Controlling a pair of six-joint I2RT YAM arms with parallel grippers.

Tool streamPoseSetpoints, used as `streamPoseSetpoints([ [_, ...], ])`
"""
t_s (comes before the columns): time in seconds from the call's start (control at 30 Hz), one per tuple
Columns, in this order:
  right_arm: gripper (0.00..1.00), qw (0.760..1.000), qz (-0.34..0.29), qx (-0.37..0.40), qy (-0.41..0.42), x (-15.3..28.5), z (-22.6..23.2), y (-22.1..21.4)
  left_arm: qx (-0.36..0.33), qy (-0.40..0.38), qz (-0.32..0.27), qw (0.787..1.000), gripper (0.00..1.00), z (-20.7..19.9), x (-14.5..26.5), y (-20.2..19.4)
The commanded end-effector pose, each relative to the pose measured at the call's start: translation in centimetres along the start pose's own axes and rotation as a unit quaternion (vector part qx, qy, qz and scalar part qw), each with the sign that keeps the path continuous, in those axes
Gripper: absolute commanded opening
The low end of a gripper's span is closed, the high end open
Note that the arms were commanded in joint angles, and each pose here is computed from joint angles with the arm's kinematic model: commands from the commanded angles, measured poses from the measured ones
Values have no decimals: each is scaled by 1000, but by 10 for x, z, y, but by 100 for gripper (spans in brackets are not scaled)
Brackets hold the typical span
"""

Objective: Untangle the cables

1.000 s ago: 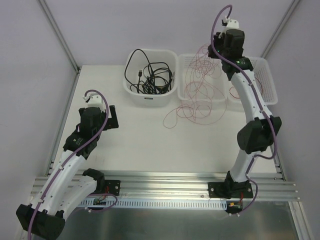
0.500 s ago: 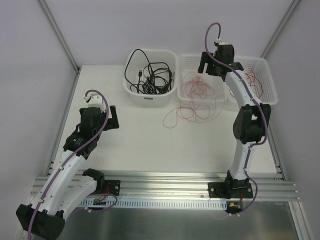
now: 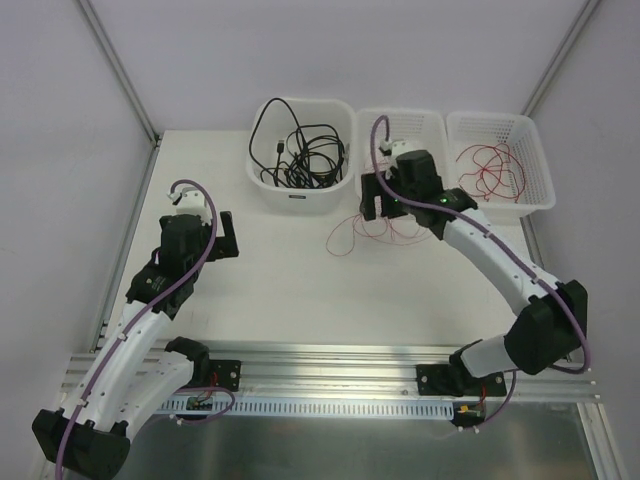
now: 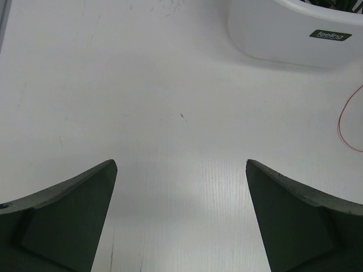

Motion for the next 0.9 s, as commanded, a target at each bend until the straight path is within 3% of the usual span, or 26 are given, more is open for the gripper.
streamPoseSetpoints([
  [0.0, 88, 994, 67, 63, 60, -24, 32, -46, 13, -3, -14, 1000, 99, 0, 0, 4],
  [0.13, 86, 964, 108, 162, 179, -41, 73, -76, 15, -6, -16, 1000, 99, 0, 1, 5],
  [0.2, 79, 950, 130, 191, 209, -52, 77, -83, 13, -6, -14, 1000, 99, 0, 0, 4],
  [0.33, 77, 928, 148, 234, 250, -65, 88, -87, 13, -4, -16, 1000, 99, 1, 1, 4],
  [0.53, 72, 899, 188, 293, 266, -89, 98, -96, 13, -5, -14, 1000, 99, 0, 0, 4],
  [0.77, 52, 884, 211, 328, 259, -111, 102, -103, 12, 0, -14, 1000, 99, 2, 0, 3],
  [0.87, 50, 877, 227, 339, 254, -118, 103, -108, 11, -1, -12, 1000, 99, 1, -1, 2],
])
Point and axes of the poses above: each gripper's point midway between its finger pads, its own x axis back along the fingers, its own z axis along the line the jaws close on, y = z × x, the point moved 5 cm from there along x, back along the fingers, and after that the axes turned 13 degrees about x, right-handed, at the moved point
